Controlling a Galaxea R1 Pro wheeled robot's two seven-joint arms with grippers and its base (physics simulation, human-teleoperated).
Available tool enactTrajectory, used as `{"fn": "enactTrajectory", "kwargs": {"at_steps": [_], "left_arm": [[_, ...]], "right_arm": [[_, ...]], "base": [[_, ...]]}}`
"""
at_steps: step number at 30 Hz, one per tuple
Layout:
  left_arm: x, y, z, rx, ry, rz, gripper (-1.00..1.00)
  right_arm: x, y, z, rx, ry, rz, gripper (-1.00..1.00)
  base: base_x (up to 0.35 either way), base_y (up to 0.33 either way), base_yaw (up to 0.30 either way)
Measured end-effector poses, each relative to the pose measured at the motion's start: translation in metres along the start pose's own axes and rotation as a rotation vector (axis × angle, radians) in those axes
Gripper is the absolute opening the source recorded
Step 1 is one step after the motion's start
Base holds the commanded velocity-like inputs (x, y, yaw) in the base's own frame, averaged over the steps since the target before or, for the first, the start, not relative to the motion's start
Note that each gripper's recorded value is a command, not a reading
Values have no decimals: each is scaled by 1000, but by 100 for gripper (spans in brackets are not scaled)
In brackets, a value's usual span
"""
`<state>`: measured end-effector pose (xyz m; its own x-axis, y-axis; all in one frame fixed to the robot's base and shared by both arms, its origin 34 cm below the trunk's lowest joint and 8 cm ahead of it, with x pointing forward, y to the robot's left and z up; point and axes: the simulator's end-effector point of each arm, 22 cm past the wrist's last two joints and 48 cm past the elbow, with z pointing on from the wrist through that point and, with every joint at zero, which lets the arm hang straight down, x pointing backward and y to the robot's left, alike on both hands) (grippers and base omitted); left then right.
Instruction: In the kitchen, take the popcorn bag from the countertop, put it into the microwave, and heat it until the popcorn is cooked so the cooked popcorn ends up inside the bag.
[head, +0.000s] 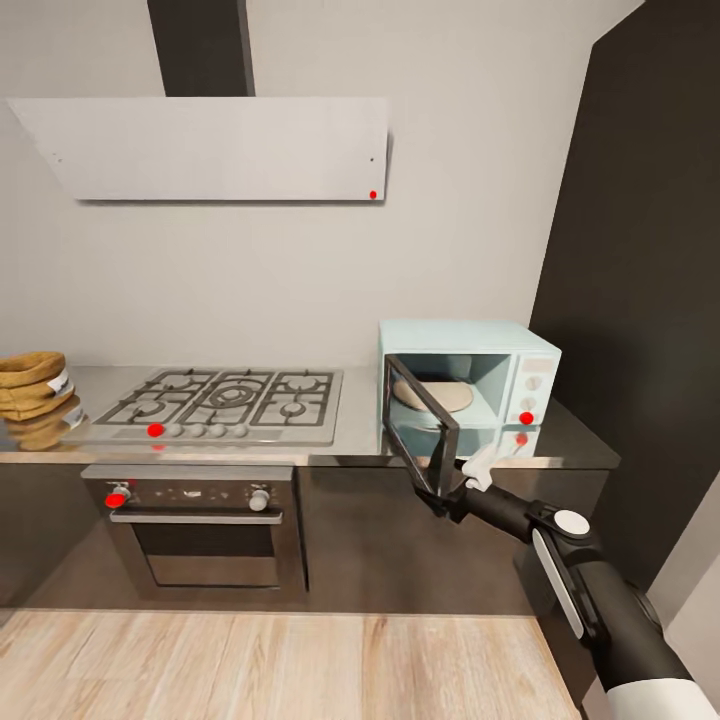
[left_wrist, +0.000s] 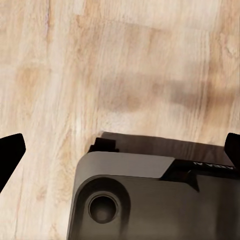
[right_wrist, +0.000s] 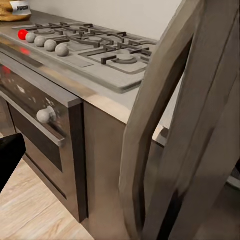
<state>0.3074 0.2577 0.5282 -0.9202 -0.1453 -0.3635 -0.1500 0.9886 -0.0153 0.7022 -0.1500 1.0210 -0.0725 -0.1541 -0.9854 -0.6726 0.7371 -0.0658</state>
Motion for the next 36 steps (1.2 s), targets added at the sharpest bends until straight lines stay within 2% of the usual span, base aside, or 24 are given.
{"fn": "enactTrajectory", "kwargs": {"at_steps": [20,36], "left_arm": [[0,-1,0,1,0,1,100],[0,-1,0,1,0,1,100]], "right_arm": [[0,0,0,0,0,0,100],[0,0,-1,0,-1,-1,100]], "base": [[-21,69,0],[-45,-90,0]]}}
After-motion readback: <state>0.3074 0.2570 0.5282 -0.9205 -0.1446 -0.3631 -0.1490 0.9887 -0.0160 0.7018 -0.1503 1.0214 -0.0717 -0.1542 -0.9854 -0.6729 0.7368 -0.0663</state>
